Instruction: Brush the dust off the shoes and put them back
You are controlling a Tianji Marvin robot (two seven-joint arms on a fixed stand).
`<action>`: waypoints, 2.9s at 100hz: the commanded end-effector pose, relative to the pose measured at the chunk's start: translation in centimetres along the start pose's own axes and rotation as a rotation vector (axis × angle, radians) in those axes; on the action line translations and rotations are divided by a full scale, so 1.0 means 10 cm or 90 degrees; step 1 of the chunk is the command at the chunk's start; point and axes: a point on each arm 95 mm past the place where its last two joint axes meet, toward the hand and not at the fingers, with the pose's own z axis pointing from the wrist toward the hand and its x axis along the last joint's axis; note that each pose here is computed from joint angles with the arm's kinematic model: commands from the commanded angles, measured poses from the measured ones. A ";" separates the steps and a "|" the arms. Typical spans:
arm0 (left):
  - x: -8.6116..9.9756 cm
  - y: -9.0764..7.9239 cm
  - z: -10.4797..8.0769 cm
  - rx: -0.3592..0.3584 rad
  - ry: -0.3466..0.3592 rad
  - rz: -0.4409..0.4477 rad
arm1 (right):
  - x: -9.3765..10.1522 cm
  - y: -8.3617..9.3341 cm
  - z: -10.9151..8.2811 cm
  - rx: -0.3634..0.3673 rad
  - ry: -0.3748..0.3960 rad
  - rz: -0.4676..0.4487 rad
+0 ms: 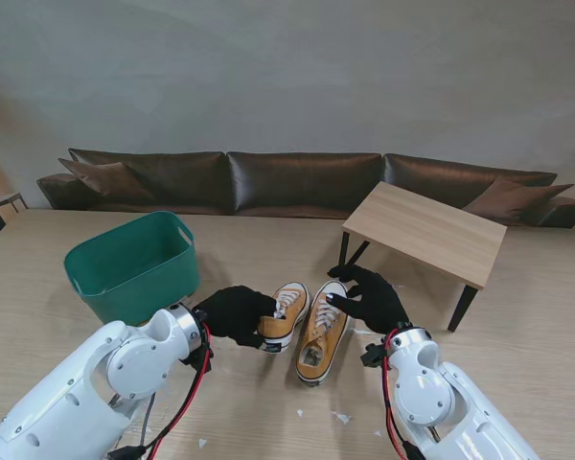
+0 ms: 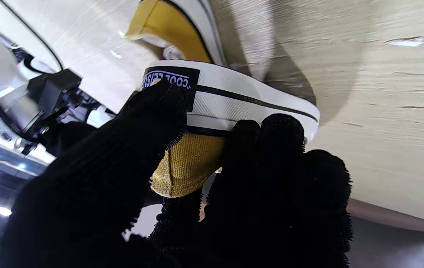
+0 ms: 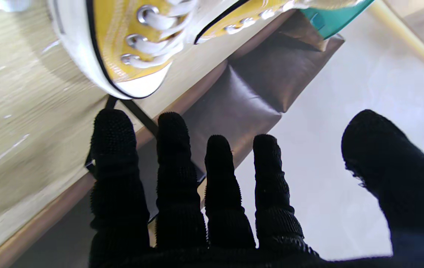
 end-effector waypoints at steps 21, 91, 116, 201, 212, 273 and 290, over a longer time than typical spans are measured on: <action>0.20 -0.48 0.00 0.002 0.053 -0.018 | 0.11 -0.08 0.04 0.049 0.084 -0.010; 0.42 -0.86 -0.06 -0.042 0.102 -0.047 | 0.40 -0.22 0.10 0.039 0.196 -0.087; 0.48 -0.90 -0.02 -0.046 0.116 -0.043 | 0.47 -0.31 0.07 0.055 0.219 -0.093; 0.58 -1.04 -0.02 -0.006 0.125 -0.041 | 0.80 -0.51 0.01 -0.038 0.232 -0.069; 0.56 -1.04 -0.05 0.004 0.101 -0.034 | 0.83 -0.52 0.03 -0.040 0.231 -0.052; 0.39 -1.11 -0.45 0.132 0.032 -0.015 | 1.17 -0.47 0.20 -0.046 0.237 0.008; 0.28 -1.07 -0.59 0.164 -0.001 -0.018 | 1.18 -0.41 0.24 -0.053 0.220 0.018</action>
